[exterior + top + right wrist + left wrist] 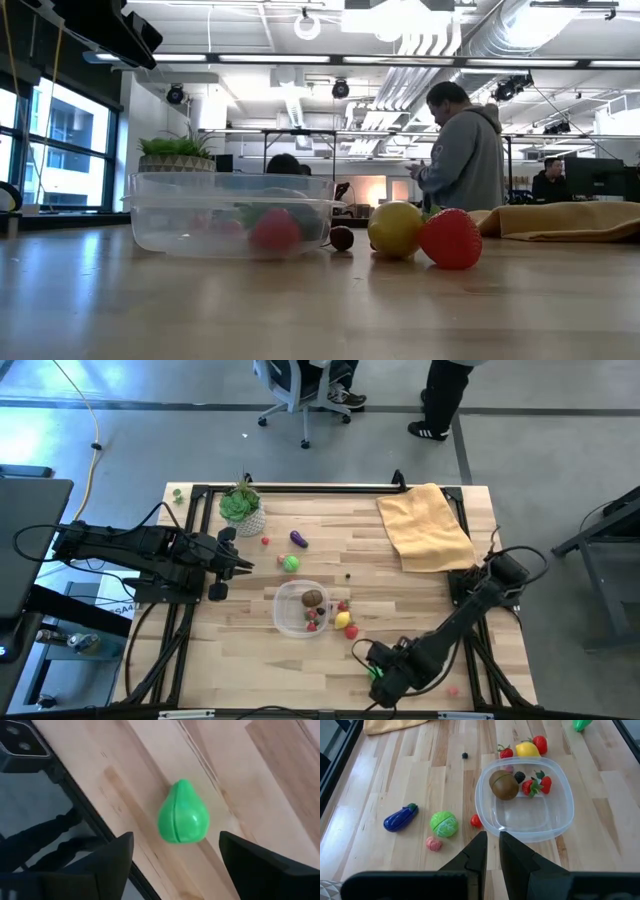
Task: Pick and placing Produce into tupperware
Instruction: Put the green pear into the transparent bin
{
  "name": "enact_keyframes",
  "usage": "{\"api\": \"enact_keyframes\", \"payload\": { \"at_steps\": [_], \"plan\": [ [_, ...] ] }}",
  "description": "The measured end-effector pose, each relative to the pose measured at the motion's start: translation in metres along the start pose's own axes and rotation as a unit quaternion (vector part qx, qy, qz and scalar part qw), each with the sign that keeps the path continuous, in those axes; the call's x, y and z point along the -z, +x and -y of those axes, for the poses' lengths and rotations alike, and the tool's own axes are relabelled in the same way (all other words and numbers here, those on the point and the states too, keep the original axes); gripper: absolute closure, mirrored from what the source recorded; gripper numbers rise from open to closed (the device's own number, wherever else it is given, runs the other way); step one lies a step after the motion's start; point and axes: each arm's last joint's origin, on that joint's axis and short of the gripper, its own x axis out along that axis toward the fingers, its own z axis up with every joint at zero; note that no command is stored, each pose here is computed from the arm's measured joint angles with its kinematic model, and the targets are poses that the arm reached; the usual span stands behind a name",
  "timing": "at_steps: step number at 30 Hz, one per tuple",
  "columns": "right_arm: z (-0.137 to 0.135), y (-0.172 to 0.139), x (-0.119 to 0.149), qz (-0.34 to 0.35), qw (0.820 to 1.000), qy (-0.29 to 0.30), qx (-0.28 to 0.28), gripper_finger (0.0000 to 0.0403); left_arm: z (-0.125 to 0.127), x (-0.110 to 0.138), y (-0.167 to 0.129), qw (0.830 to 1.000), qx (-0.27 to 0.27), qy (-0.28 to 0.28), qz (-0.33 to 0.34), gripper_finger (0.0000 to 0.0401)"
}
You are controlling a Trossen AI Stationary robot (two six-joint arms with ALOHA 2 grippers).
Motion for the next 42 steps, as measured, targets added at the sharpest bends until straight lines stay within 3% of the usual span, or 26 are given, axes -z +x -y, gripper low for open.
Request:
{"api": "enact_keyframes", "payload": {
  "at_steps": [13,42],
  "plan": [
    [0.015,0.033,-0.002,-0.014,0.999,0.008,-0.032,0.0113,0.000,0.000,0.000,1.000,0.000,0.000,0.000,0.0361],
    [0.031,0.048,-0.007,-0.010,0.999,-0.032,0.011,0.0134,0.000,0.000,0.000,1.000,0.000,0.000,0.000,0.0361]
  ]
}}
